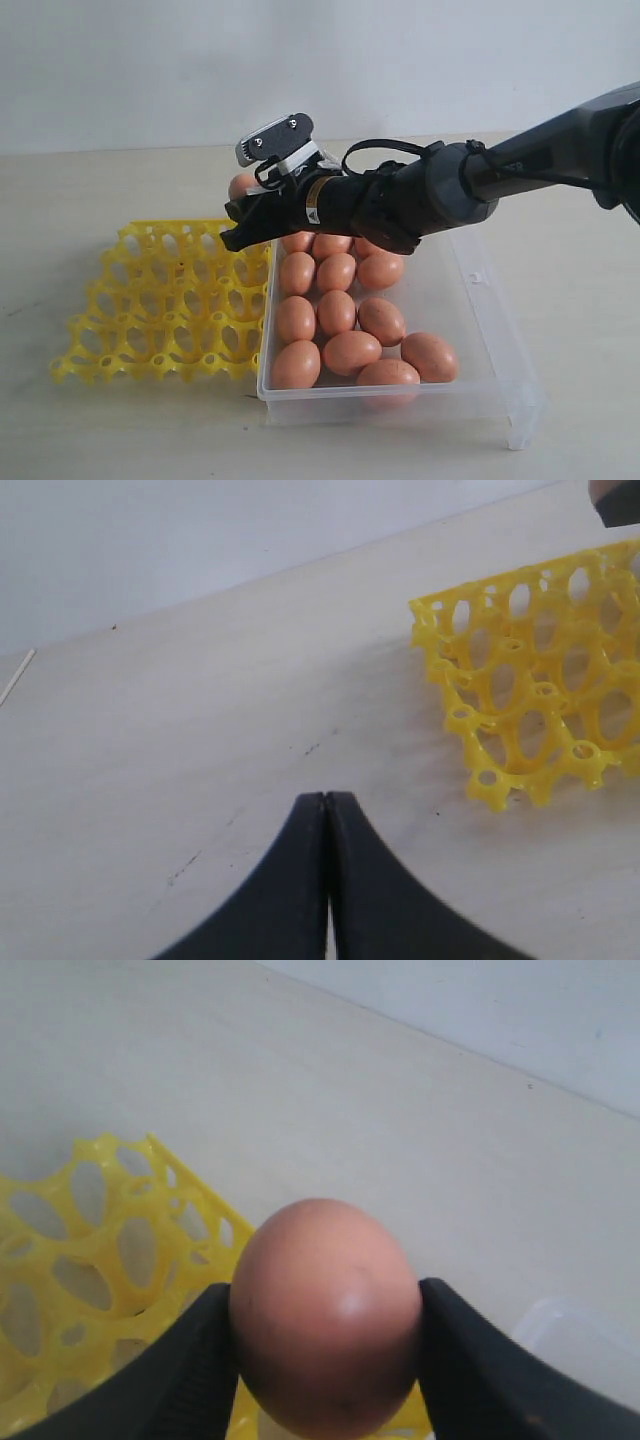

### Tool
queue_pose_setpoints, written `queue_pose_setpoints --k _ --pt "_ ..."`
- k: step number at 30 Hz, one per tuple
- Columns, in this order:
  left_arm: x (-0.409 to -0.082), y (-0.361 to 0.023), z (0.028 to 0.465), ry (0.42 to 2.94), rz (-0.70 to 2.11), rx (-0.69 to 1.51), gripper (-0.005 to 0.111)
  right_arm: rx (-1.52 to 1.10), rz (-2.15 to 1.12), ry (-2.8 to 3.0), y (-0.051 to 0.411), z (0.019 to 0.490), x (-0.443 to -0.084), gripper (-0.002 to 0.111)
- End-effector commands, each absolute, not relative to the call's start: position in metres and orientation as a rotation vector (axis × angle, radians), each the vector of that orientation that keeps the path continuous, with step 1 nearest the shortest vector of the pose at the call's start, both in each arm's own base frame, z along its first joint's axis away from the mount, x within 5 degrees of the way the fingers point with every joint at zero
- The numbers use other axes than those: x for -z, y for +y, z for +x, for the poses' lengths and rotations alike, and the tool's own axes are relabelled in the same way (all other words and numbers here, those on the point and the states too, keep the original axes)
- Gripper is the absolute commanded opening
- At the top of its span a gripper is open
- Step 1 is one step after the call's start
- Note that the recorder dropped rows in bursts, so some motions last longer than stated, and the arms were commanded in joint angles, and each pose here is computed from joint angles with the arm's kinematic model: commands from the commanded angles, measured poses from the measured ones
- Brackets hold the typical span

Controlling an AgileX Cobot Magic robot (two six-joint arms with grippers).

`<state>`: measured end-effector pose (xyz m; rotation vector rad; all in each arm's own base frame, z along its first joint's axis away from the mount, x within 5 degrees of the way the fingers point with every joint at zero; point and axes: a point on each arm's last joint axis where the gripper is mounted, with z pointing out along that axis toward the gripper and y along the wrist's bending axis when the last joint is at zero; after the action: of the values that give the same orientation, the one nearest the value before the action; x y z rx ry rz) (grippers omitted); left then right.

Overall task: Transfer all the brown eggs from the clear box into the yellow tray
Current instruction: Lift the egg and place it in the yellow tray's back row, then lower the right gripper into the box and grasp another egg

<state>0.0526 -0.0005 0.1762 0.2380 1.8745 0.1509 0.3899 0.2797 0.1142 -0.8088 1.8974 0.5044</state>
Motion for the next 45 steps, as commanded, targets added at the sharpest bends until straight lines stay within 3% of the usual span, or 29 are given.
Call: queue_pose_setpoints --k 1,6,11,16,20,23,26,29,45 --pt "-0.178 -0.001 0.052 1.86 0.234 -0.142 0.0 -0.506 -0.805 1.878 0.28 0.392 -0.119 0.048" --pt "-0.178 -0.001 0.052 1.86 0.234 -0.142 0.0 -0.508 -0.801 1.88 0.28 0.392 -0.119 0.065" --pt "-0.178 -0.001 0.052 1.86 0.237 -0.145 0.0 -0.495 -0.798 1.884 0.278 0.392 -0.125 0.065" --pt "-0.178 -0.001 0.052 1.86 0.235 -0.143 0.0 -0.423 -0.712 1.944 0.267 0.39 -0.174 0.065" --pt "-0.178 -0.001 0.052 1.86 0.235 -0.143 0.0 -0.12 -0.774 2.068 0.242 0.371 -0.227 0.064" --pt "-0.178 -0.001 0.052 1.86 0.235 -0.143 0.0 0.268 -1.159 2.087 0.217 0.356 -0.242 0.063" --pt "-0.178 -0.001 0.052 1.86 0.237 -0.144 0.0 0.544 -1.605 2.075 0.197 0.346 -0.237 0.062" --pt "-0.178 -0.001 0.052 1.86 0.237 -0.144 0.0 0.54 -1.901 2.01 0.194 0.34 -0.228 0.062" --pt "-0.178 -0.001 0.052 1.86 0.237 -0.144 0.0 0.318 -2.213 1.911 0.209 0.344 -0.169 0.06"
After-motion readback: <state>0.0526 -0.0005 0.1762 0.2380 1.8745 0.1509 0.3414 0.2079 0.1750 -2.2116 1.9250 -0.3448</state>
